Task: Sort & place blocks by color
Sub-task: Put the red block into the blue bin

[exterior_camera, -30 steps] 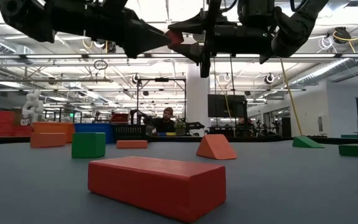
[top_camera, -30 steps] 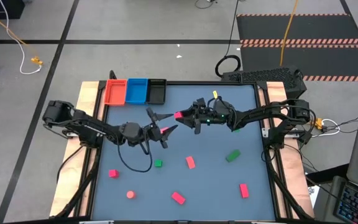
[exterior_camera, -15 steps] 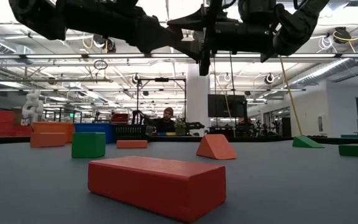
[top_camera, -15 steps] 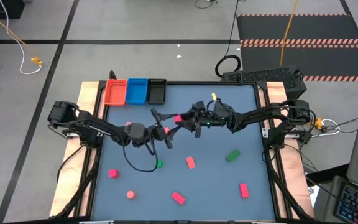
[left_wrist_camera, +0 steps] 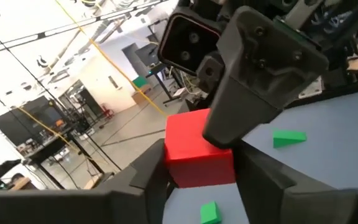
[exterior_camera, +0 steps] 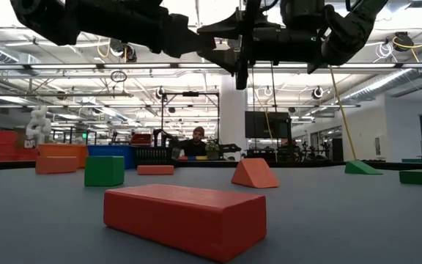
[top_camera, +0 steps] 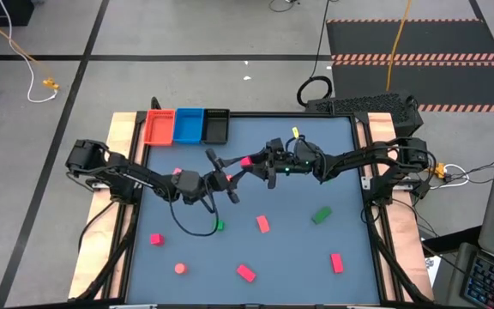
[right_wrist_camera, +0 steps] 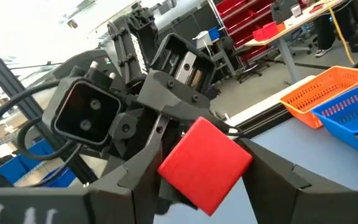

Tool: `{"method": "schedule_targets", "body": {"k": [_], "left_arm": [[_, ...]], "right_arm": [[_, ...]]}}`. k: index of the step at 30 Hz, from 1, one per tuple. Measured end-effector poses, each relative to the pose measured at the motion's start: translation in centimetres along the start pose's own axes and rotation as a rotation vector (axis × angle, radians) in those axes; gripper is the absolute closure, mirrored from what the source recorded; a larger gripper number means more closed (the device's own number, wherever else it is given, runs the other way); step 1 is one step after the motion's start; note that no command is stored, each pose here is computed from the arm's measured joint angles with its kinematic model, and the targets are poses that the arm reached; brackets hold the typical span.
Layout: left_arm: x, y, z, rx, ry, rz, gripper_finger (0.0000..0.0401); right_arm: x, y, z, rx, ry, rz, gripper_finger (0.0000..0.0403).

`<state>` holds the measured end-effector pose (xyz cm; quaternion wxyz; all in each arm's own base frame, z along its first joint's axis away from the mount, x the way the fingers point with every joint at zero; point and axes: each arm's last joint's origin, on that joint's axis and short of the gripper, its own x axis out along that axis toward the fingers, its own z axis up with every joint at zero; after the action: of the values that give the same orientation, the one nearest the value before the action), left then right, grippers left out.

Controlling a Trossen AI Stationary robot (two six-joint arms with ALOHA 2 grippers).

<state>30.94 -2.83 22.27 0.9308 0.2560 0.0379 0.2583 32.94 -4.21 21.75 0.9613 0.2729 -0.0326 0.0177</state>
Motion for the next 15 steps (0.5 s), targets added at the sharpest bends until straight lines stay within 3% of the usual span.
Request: {"method": "schedule_targets", "body": {"k": [6,15], "left_arm": [[0.01,0.04,-0.13,0.009,0.023,0.017,0.0266],[-0.16,0.26,-0.80,0.088,0.176,0.180,0.0266]], "right_arm": [[0.00,-0.10,-0.21,0.025,0.018,-0.011,0.0198],[-0.06,-0.52,-0.69,0.005,0.072,-0.044,0.0196]]}}
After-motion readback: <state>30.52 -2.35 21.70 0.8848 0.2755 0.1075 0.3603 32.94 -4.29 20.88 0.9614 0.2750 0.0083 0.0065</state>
